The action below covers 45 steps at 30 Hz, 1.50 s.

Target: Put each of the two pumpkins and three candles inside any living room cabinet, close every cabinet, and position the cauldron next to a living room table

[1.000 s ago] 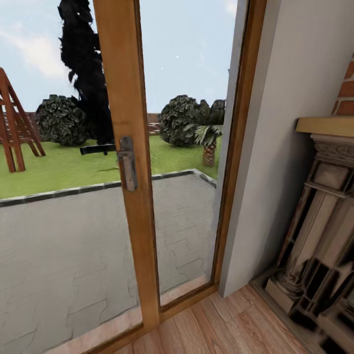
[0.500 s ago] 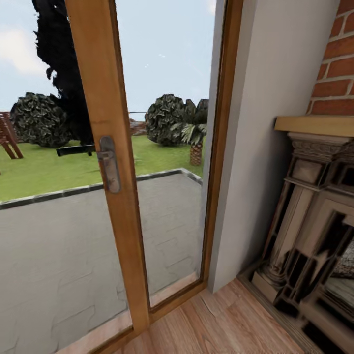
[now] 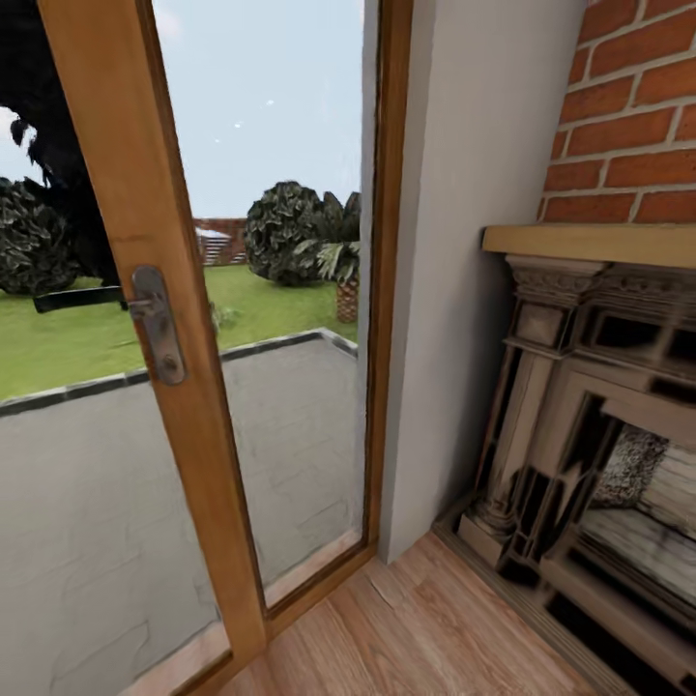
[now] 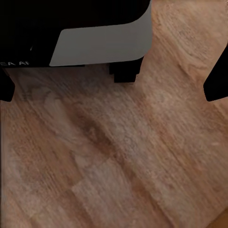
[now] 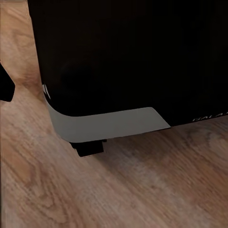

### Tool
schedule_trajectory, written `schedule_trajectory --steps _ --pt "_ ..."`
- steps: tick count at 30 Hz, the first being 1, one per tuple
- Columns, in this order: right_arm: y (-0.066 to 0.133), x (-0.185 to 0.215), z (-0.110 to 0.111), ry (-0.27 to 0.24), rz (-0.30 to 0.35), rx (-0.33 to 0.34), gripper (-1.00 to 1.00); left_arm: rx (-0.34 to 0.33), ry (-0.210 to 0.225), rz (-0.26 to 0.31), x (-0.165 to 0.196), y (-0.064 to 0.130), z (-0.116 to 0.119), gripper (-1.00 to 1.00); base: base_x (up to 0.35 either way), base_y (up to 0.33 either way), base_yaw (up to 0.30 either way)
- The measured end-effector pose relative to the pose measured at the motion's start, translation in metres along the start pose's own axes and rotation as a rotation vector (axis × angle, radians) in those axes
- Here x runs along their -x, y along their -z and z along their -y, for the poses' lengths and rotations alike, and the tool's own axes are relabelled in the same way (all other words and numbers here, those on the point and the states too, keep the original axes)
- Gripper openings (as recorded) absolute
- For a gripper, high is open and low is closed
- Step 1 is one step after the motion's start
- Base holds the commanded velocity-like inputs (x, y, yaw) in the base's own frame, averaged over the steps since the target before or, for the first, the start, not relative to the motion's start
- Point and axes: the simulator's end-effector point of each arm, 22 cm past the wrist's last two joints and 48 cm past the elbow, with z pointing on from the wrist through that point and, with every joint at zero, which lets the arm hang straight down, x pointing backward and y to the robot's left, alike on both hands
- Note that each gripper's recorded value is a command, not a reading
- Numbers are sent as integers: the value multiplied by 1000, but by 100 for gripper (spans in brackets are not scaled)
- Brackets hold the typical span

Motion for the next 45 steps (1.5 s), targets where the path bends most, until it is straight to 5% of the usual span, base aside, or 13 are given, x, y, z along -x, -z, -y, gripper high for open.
schedule_trajectory --steps 11,23,29,34,45 --pt "-1 -3 7 6 -10 -10 100 10 5 -76 -33 -1 -3 100 -2 1 -270" --pt "0 -23 16 -1 -44 -26 100 2 5 -85 -39 -1 -1 100 0 0 -268" --pt "-1 -26 15 -2 -48 -25 100 1 8 -4 -23 -2 0 100 0 0 -256" --pt "-1 -22 14 -4 -20 -24 100 2 8 138 -18 2 0 100 0 0 -255" --pt "0 -33 21 -5 -9 -35 100 2 12 230 -13 8 1 100 0 0 -255"
